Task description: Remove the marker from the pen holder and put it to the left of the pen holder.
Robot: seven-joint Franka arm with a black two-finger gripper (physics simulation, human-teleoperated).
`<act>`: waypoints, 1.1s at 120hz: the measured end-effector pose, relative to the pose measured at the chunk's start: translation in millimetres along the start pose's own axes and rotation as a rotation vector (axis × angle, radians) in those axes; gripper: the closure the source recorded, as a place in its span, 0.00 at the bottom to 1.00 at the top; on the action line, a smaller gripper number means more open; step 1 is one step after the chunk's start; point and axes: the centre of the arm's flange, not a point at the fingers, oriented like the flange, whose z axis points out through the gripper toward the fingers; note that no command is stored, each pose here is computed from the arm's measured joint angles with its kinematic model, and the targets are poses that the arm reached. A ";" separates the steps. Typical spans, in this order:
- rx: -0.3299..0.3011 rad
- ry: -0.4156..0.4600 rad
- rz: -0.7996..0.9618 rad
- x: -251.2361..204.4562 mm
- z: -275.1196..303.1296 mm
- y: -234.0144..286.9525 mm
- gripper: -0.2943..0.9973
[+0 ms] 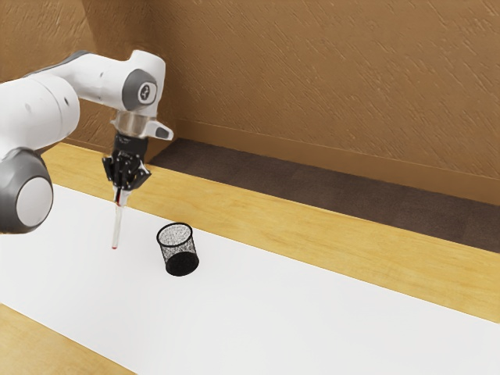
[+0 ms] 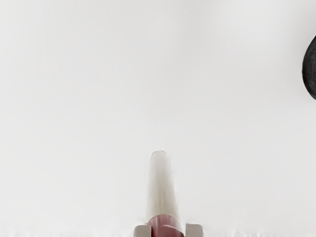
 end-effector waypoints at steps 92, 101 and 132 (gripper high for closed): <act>-0.049 -0.325 -0.001 39.6 88.3 14.3 0.52; -0.051 -0.326 -0.004 38.8 87.4 14.5 0.44; -0.052 -0.287 -0.011 25.5 62.5 14.9 0.29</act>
